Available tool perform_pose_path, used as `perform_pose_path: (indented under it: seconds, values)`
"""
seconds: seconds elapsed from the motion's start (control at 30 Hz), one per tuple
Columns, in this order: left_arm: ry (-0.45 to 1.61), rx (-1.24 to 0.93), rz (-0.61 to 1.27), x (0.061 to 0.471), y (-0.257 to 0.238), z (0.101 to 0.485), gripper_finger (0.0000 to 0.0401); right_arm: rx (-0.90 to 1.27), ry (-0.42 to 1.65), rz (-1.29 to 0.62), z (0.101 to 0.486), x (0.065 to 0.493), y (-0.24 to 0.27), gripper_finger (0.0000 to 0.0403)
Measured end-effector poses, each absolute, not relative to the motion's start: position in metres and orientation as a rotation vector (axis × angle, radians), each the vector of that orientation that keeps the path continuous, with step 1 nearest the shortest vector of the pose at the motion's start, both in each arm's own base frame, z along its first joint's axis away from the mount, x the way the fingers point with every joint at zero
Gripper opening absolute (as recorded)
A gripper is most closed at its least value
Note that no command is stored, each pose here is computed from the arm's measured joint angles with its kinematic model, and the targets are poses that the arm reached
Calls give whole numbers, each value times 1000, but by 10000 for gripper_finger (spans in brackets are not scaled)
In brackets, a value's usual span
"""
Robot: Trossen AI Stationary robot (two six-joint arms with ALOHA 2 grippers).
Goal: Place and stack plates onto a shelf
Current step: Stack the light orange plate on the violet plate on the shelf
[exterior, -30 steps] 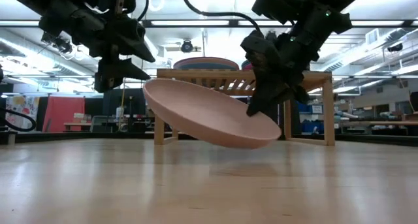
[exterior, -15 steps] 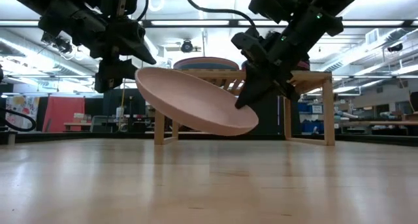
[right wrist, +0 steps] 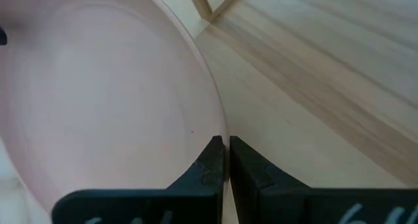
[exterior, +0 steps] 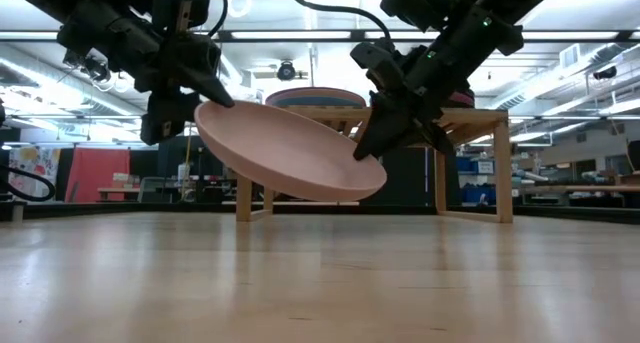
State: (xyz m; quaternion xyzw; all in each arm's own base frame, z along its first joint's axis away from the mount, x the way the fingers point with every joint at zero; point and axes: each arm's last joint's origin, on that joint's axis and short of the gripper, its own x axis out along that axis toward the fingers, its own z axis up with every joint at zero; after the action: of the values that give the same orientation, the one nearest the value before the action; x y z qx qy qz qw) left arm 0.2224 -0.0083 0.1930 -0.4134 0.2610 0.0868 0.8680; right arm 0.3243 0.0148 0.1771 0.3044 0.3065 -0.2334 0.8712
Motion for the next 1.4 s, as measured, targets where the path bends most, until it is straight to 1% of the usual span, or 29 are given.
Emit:
perform_pose_path:
  seconds: [0.13, 0.3, 0.7, 0.87, 1.2, 1.4]
  values:
    - [549, -867, 184, 222, -8, 193, 116, 635, 642, -486, 177, 324, 15, 19]
    - [552, -865, 193, 222, -8, 192, 100, 638, 643, -478, 177, 324, 15, 38]
    - [552, -865, 186, 222, -8, 192, 75, 646, 625, -338, 183, 330, 19, 55]
    - [550, -865, 184, 222, -8, 192, 67, 664, 616, -295, 185, 331, 20, 79]
    - [548, -865, 183, 222, -8, 192, 52, 694, 603, -213, 188, 334, 22, 147]
    - [549, -866, 179, 222, -8, 193, 52, 710, 594, -167, 190, 335, 23, 166]
